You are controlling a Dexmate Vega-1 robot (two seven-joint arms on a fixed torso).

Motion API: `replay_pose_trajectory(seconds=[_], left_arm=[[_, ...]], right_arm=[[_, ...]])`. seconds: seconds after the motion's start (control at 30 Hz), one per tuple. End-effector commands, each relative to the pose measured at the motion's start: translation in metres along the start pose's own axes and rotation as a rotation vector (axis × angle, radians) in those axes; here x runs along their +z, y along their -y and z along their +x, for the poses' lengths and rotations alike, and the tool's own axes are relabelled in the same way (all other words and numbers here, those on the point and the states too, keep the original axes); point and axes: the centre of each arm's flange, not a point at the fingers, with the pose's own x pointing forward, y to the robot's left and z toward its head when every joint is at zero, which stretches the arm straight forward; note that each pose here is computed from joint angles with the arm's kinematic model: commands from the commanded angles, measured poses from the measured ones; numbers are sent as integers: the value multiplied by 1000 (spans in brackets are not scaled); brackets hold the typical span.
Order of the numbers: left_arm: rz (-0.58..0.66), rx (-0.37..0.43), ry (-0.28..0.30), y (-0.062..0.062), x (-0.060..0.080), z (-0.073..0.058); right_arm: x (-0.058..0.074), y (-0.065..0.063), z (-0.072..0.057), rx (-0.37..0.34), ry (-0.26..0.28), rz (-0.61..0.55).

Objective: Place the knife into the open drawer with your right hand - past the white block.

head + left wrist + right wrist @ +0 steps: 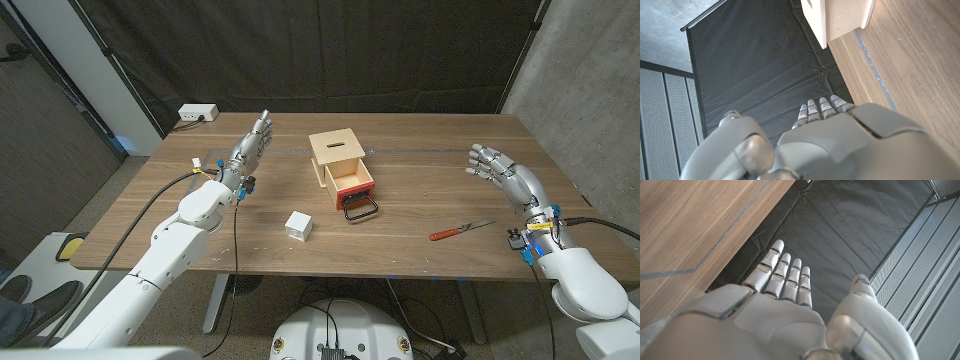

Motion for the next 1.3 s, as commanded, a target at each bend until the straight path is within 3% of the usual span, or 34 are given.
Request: replay_pose_trajectory(seconds=[0.03, 0.43, 0.67, 1.3], left_arm=[[8, -5, -4, 0, 0, 4], [20, -9, 2, 0, 3, 9], [21, -3, 10, 1, 5, 8], [22, 2, -4, 0, 3, 1]], right_arm=[[6, 2, -8, -6, 1, -77], [7, 8, -17, -44, 6, -220], [11, 10, -18, -31, 17, -360], [12, 9, -16, -5, -5, -527]])
